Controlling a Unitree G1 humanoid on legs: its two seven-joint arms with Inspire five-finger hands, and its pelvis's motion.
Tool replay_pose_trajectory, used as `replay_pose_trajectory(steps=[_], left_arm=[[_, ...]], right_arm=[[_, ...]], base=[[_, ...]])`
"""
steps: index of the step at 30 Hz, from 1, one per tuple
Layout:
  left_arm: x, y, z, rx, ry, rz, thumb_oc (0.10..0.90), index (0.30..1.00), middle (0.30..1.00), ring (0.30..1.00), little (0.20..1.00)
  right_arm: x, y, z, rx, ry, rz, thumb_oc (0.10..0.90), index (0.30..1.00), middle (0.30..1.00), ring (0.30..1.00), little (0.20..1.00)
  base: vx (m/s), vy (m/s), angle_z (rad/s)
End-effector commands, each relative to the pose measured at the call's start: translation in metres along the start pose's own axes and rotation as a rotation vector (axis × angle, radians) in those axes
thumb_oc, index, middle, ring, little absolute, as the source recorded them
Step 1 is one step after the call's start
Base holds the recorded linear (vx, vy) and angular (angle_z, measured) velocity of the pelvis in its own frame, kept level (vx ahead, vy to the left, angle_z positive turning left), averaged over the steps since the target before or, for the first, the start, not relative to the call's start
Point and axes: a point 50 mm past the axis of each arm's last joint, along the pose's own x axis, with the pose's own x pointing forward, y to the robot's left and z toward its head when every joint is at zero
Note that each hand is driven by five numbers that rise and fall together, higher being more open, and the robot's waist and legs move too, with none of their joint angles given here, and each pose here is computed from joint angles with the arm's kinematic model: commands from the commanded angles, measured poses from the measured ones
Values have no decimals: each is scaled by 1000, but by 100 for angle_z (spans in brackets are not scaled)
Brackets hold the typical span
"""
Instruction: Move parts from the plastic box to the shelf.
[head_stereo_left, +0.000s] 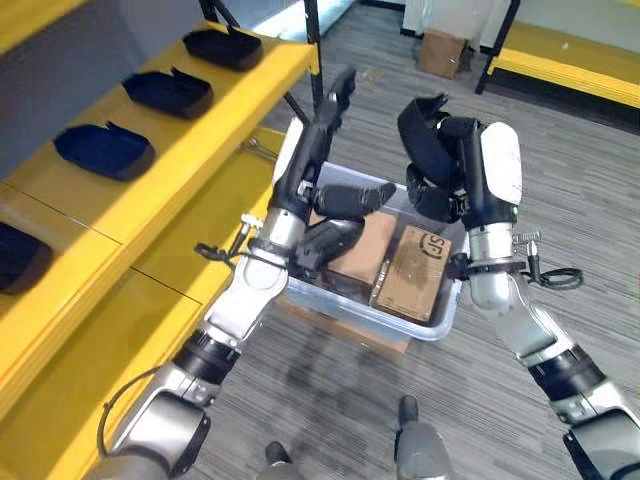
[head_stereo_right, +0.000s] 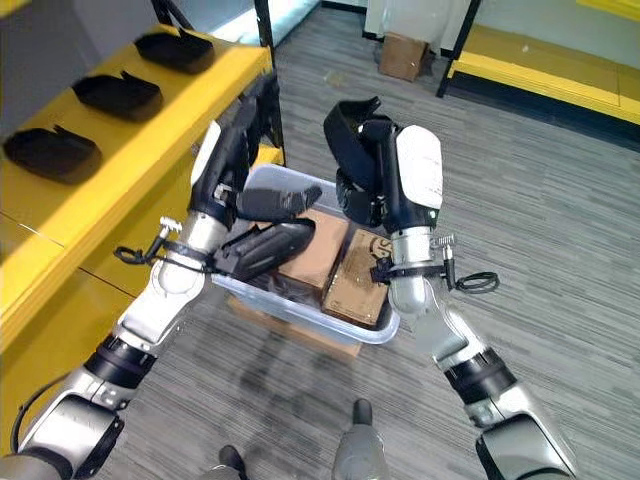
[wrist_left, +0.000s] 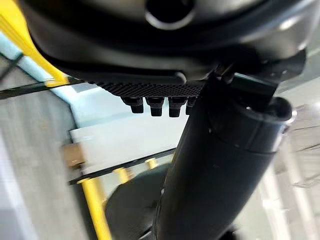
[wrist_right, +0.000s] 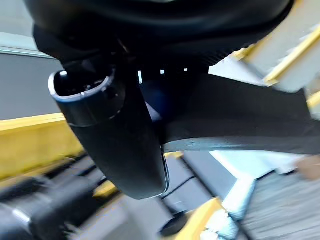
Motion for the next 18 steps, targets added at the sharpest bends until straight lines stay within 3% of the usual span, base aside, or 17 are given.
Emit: replay_pose_trajectory(steps=[1,7,9,18], left_arm=[[-5,-2,12,-174,-68,-35,900,1000,1000,1000,1000],[-98,25,21,-267,-134,-278,900,1000,1000,1000,1000],[-113,35,30,-269,-145,-299,900,1000,1000,1000,1000],[-116,39,43,-281,-208,-360,900,1000,1000,1000,1000]], right_arm=[[10,-28,34,-19,-241,-118,400,300,300,300,300],[-33,-81,26,-193,-234,-185,400,300,300,300,300],[-32,-88,31,-221,-268,-192,400,300,300,300,300],[-20,-93,44,-307,-360,-174,400,300,300,300,300]], base=[[45,87,53],[-35,38,96],[4,32,93],[11,97,56]])
